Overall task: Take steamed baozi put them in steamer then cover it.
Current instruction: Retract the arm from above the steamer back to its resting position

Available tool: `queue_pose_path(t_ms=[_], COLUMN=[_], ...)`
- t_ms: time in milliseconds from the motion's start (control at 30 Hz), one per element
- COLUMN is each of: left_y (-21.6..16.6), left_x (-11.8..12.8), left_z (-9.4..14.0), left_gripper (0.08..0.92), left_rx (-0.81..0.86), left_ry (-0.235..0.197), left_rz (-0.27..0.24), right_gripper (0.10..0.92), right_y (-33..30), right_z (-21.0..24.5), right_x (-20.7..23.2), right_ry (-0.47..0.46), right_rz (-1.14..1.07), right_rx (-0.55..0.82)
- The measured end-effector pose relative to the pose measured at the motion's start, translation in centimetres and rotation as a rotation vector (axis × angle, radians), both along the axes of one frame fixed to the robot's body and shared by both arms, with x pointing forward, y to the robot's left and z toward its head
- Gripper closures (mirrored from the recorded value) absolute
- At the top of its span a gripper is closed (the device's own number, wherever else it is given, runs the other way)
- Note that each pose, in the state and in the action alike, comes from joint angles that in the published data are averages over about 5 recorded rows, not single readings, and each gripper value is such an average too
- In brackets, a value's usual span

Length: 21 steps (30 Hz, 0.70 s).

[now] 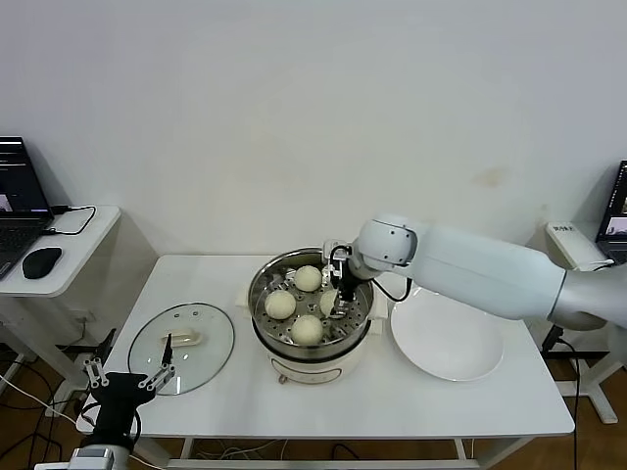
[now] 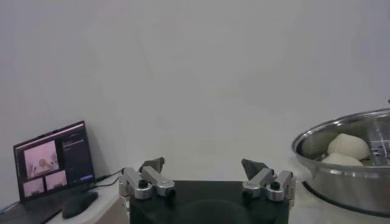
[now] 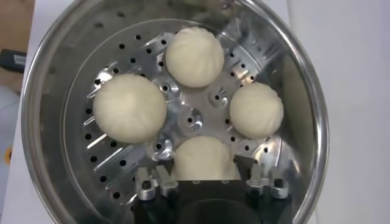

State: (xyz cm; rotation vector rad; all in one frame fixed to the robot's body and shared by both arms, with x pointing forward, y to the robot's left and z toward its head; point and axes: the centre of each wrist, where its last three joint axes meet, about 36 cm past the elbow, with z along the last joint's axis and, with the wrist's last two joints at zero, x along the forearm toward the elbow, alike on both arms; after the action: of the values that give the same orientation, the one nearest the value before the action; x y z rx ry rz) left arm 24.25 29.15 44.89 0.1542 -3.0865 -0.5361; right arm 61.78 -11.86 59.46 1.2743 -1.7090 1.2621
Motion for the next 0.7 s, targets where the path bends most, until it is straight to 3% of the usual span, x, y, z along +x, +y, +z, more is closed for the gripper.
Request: queue_pose_path(t_ms=[333,700], left_y=[0.3,-0.1], left_x=[0.1,0.1], left_z=[-0.6,-1.3], left_gripper=[0.177,0.177], left_rx=[-0.001,-0.024], left_ry=[0.005,0.004], left_rz=[-0.007,-0.016], right_gripper=[0.200,0.200], right_y=[-3.9,-10.1], right_z=[0.5,-6.6], right_x=[-2.2,-8.2], right_ry=[-0.116,-0.345], right_rz=[-0.066,-0.213], right_rx=[0.192,0.639])
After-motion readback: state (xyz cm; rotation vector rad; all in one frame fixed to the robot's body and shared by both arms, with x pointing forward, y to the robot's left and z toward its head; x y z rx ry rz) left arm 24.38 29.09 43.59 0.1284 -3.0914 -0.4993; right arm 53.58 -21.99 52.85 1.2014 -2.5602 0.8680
